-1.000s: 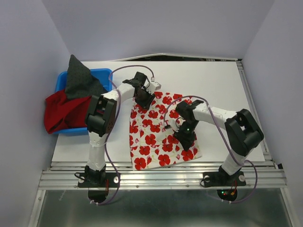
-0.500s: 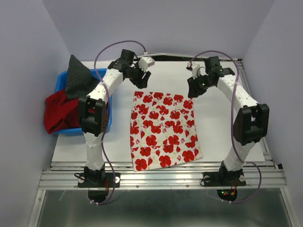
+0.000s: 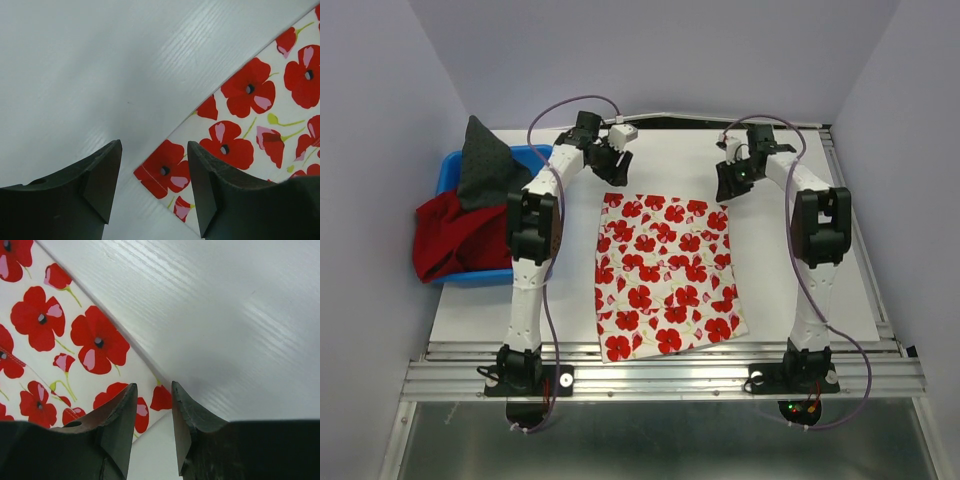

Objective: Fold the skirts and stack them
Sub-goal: Flatten the skirt out

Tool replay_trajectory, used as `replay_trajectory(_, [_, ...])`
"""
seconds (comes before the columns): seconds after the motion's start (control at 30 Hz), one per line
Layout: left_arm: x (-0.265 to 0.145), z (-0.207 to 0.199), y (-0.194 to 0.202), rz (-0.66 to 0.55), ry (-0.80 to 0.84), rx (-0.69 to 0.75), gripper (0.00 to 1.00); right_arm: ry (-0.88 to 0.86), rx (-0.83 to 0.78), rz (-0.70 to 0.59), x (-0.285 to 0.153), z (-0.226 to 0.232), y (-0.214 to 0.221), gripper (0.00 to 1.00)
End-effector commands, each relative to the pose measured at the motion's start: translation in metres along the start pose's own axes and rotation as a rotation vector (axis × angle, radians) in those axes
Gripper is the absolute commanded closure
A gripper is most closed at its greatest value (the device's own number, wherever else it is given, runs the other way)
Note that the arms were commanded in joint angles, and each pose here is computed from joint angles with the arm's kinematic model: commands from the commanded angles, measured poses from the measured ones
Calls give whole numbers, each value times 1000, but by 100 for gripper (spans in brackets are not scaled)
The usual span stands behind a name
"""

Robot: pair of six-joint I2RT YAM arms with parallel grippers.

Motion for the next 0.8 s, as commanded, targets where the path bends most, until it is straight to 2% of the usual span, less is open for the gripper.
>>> replay_trajectory(0.0, [-10, -5, -23, -71, 35, 1, 34, 4, -57, -78, 4, -12, -18, 61])
replay_trajectory(0.27, [11, 9, 8, 23, 62, -35, 35, -56, -88, -1, 26, -9, 14, 61])
replay_trajectory(0.43, [10, 10, 21, 69, 73, -42, 48, -78, -90, 37, 34, -9, 26, 62])
replay_trajectory(0.67, [3, 18, 35, 116, 43, -45, 58, -90, -104, 56, 34, -7, 32, 66])
replay_trajectory(0.77, [1, 20, 39, 130, 19, -44, 59, -97, -111, 59, 33, -6, 33, 67])
Point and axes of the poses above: each gripper's point midway between its finger pads, its own x axis out along the fingers, its own z axis along the line the jaws close on, y = z × x, the point moved 7 cm from there along -x, back along the fingers, and after that the axes turned 13 degrees about -x, right-handed, at the moved point
